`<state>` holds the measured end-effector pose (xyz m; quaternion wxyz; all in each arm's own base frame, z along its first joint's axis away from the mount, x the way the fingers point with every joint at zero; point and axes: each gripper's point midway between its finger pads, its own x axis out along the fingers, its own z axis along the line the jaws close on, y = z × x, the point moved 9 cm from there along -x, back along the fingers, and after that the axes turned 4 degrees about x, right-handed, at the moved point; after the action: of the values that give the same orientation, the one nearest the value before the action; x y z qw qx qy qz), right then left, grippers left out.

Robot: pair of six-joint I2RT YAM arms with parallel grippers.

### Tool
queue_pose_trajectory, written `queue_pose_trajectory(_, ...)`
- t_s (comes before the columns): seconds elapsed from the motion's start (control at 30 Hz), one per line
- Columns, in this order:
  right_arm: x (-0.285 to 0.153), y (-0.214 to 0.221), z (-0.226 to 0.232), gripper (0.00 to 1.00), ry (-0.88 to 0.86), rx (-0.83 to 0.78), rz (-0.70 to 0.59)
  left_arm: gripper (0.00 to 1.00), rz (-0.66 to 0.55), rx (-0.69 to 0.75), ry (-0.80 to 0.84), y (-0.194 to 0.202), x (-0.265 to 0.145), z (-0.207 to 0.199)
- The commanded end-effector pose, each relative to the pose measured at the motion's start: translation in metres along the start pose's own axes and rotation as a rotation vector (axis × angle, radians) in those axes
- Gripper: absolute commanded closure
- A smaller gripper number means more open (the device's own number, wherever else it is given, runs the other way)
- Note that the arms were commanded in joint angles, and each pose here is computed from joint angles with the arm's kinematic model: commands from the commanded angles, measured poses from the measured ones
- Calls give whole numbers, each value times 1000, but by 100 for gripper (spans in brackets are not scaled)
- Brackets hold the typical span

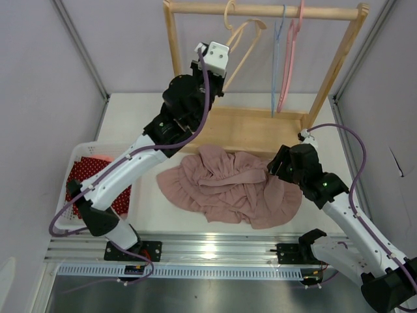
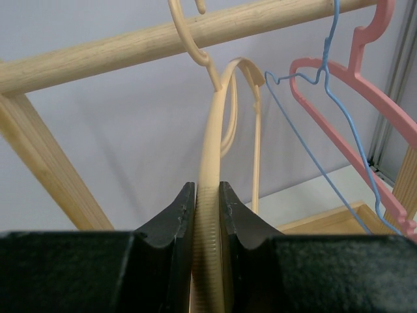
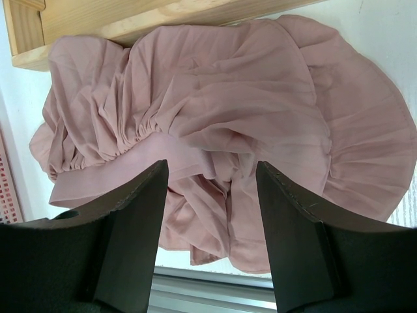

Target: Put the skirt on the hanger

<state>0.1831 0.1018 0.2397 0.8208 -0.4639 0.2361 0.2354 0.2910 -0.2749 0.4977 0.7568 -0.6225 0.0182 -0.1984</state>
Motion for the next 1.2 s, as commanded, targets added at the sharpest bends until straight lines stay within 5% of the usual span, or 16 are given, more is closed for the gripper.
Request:
queue_pose_trajectory(0.0, -1, -6, 0, 38, -7, -20, -35, 100, -95, -42, -5, -27, -23, 25)
queue_pose_trajectory(0.3, -13, -8, 4, 39, -31, -81, -13, 100, 100, -45, 141, 21, -94, 39)
queue_pose_trajectory(0.67, -32, 41, 22, 45, 25, -307, 94, 100, 304, -180, 353, 70, -215, 68)
queue_pose_trajectory(1.0, -5, 63, 12, 60, 114, -341, 135, 100, 396, -254, 573, 85, -266, 68)
queue_pose_trajectory(1.17, 11, 70, 10, 58, 143, -329, 129, 100, 425, -233, 636, 87, -279, 71)
